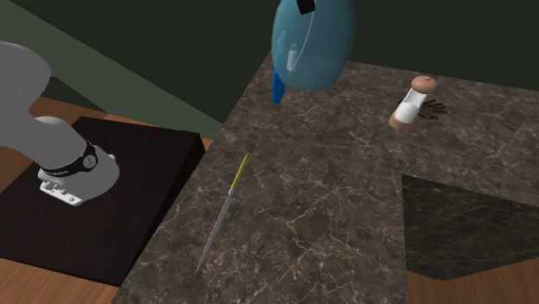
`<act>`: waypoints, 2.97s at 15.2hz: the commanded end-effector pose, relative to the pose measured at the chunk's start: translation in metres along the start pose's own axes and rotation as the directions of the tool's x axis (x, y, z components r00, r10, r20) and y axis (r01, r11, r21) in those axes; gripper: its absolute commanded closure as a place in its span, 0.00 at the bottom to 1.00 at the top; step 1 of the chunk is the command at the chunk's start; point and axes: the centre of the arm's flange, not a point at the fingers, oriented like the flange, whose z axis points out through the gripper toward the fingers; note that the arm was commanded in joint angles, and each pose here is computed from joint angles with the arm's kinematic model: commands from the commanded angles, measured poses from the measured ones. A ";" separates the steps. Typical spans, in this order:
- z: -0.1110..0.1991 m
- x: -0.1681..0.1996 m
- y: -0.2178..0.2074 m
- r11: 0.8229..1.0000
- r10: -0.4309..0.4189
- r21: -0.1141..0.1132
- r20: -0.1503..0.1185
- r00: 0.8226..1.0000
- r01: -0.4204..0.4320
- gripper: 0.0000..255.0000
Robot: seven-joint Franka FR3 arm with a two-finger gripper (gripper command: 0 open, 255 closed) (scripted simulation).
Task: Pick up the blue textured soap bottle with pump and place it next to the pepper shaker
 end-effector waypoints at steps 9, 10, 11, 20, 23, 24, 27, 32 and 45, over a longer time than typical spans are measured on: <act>0.044 -0.020 -0.123 1.000 0.001 0.000 -0.001 1.000 -0.001 1.00; 0.048 -0.022 -0.135 1.000 0.001 0.000 -0.001 1.000 -0.001 1.00; 0.053 -0.024 -0.147 1.000 0.001 0.000 -0.001 1.000 -0.001 1.00; 0.093 -0.041 -0.258 1.000 0.001 0.000 -0.001 1.000 -0.001 1.00; 0.107 -0.047 -0.294 1.000 0.001 0.000 -0.001 1.000 -0.001 1.00; 0.111 -0.049 -0.307 1.000 0.001 0.000 -0.001 1.000 -0.001 1.00; 0.125 -0.055 -0.343 1.000 0.001 0.000 -0.001 1.000 -0.001 1.00; 0.147 -0.064 -0.405 1.000 0.001 0.000 -0.001 1.000 -0.001 1.00; 0.208 -0.089 -0.405 1.000 0.001 0.000 -0.001 1.000 -0.001 1.00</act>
